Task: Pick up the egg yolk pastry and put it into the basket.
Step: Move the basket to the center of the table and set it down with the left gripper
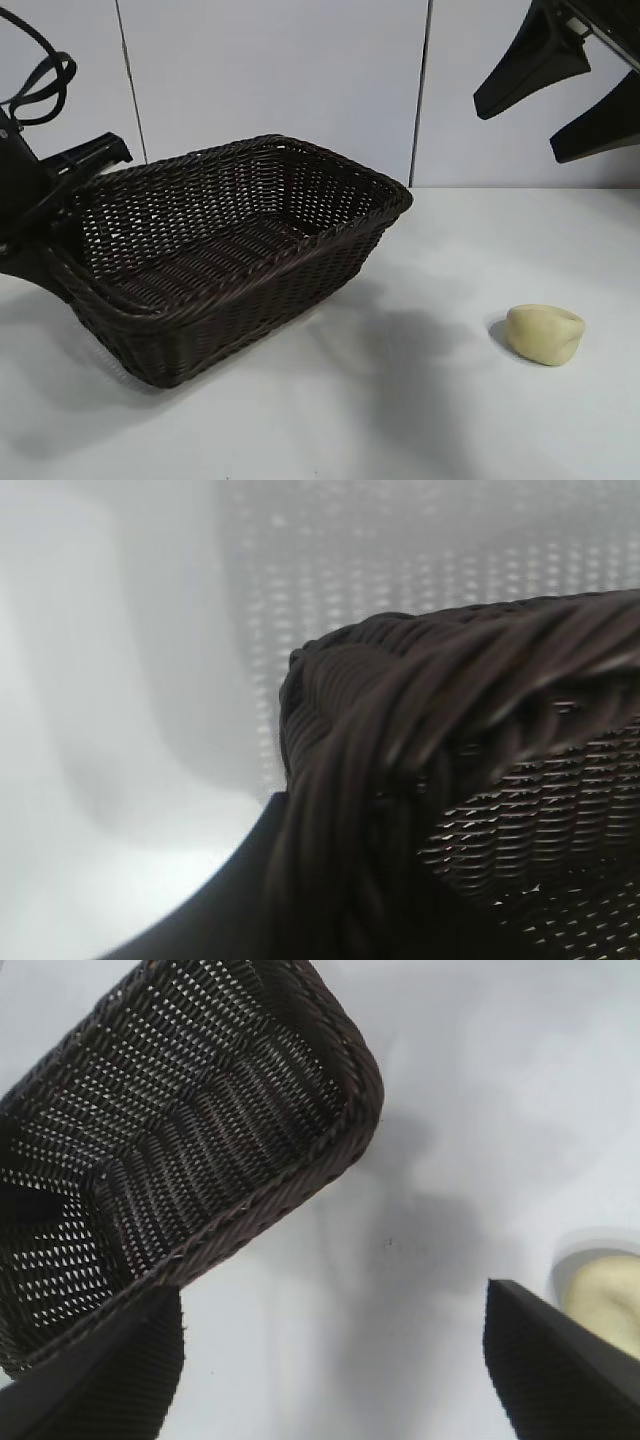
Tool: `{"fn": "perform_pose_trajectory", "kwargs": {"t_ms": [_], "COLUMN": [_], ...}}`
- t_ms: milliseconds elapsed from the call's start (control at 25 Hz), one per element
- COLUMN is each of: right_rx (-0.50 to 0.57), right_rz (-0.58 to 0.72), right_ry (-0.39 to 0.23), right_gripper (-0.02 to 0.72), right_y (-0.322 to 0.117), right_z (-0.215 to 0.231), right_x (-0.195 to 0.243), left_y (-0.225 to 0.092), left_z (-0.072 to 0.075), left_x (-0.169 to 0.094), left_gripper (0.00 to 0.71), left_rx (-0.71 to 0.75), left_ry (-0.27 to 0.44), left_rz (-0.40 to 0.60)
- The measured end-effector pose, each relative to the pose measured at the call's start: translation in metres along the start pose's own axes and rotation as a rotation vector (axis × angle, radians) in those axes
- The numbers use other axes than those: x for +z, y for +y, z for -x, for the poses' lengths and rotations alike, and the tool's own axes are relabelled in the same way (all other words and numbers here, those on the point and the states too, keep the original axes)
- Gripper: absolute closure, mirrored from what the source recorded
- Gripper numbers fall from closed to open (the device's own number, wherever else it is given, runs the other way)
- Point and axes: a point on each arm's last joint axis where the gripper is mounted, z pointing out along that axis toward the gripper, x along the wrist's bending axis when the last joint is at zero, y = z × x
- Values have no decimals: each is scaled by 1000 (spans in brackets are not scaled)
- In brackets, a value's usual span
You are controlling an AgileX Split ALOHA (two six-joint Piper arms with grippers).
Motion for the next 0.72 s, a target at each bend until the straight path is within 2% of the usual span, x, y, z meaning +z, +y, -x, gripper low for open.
{"fn": "perform_pose_trajectory", "kwargs": {"t_ms": [120, 280, 560, 720], "right_rx": [0, 0, 0, 0], "right_rz": [0, 0, 0, 0], "right_ry": [0, 0, 0, 0], "right_gripper": [113, 113, 113, 113], "right_y": [0, 0, 0, 0], "right_z": [0, 0, 0, 0], "right_x": [0, 0, 0, 0], "left_y": [3, 13, 32, 37], "left_z": [2, 14, 32, 40], "left_x": [-3, -7, 9, 23], "left_gripper": [606, 606, 606, 606], "left_rx": [105, 280, 497, 561], "left_ry": [-3, 3, 13, -29], "left_rz": [-6, -44, -151, -208]}}
